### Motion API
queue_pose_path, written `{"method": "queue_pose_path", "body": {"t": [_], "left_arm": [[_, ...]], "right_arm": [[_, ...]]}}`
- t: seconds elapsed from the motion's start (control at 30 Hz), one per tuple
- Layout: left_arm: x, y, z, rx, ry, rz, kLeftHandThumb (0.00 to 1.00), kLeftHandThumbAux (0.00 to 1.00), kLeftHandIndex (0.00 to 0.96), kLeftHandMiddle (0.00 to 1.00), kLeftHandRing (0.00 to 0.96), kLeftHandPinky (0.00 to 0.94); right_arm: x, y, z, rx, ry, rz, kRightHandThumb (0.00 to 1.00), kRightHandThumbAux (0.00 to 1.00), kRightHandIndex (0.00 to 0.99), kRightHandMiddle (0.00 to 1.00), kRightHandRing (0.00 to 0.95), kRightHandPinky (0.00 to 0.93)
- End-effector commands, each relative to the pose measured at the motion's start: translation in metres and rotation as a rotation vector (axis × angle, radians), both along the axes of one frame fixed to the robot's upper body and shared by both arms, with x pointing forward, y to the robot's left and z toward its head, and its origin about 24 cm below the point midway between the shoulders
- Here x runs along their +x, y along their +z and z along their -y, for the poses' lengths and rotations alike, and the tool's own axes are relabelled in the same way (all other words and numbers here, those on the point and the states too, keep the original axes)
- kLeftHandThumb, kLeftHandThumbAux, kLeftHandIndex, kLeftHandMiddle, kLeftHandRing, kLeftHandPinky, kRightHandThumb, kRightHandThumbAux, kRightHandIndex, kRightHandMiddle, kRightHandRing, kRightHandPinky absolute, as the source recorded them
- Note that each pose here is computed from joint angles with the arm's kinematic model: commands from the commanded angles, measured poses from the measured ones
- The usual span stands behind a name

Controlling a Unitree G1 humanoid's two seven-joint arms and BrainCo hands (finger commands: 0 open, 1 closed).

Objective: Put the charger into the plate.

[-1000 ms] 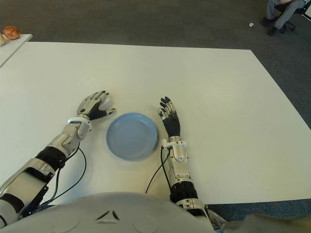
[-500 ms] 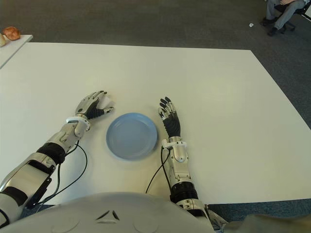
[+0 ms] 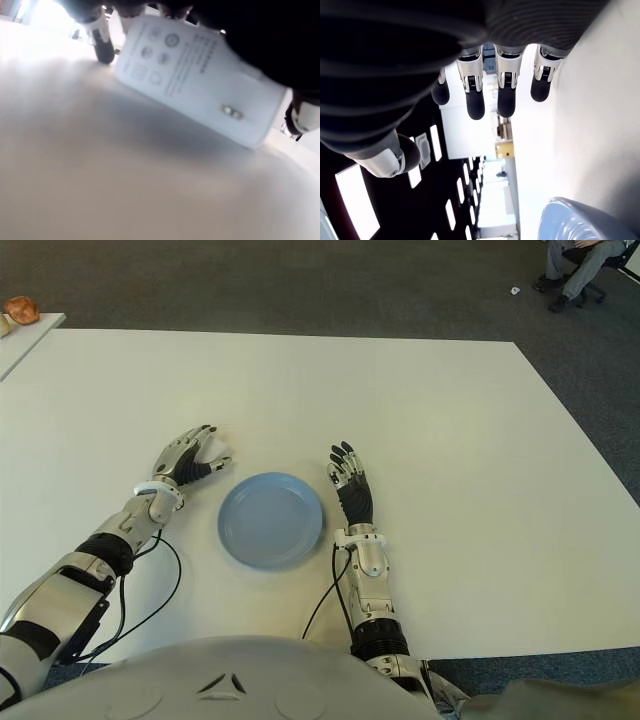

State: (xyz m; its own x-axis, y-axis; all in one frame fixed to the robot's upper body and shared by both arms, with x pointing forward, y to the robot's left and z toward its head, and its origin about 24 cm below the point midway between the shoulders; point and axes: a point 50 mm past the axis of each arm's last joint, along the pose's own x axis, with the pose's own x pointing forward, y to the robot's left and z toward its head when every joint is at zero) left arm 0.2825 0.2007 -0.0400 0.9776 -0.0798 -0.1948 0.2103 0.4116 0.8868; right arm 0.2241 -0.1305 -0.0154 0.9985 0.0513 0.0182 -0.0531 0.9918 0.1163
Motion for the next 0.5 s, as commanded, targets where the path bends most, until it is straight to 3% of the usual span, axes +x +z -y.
{"method": "queue_pose_path", "body": {"t": [0.03,0.5], "left_arm": [[-0.0314,-0.0334,-0.0073,0.018,0.038,-0.171,0.244,0.338,0.000,0.039,0.057,0.112],[-0.0327,-0.0331,-0.0061,0.028,0.016,-0.129,0.227,0.378,0.001,0.045,0.062,0.128]], "right_arm": [[-0.0060,-0.0092,-0.0011,0.017,-0.011,-0.060,0.000,0.507,0.062,0.160,0.118,0.075],[-0.0059,-0.0085,-0.0013,0.011,-0.016,-0.058,0.000,0.512,0.061,0.166,0.124,0.086]]}}
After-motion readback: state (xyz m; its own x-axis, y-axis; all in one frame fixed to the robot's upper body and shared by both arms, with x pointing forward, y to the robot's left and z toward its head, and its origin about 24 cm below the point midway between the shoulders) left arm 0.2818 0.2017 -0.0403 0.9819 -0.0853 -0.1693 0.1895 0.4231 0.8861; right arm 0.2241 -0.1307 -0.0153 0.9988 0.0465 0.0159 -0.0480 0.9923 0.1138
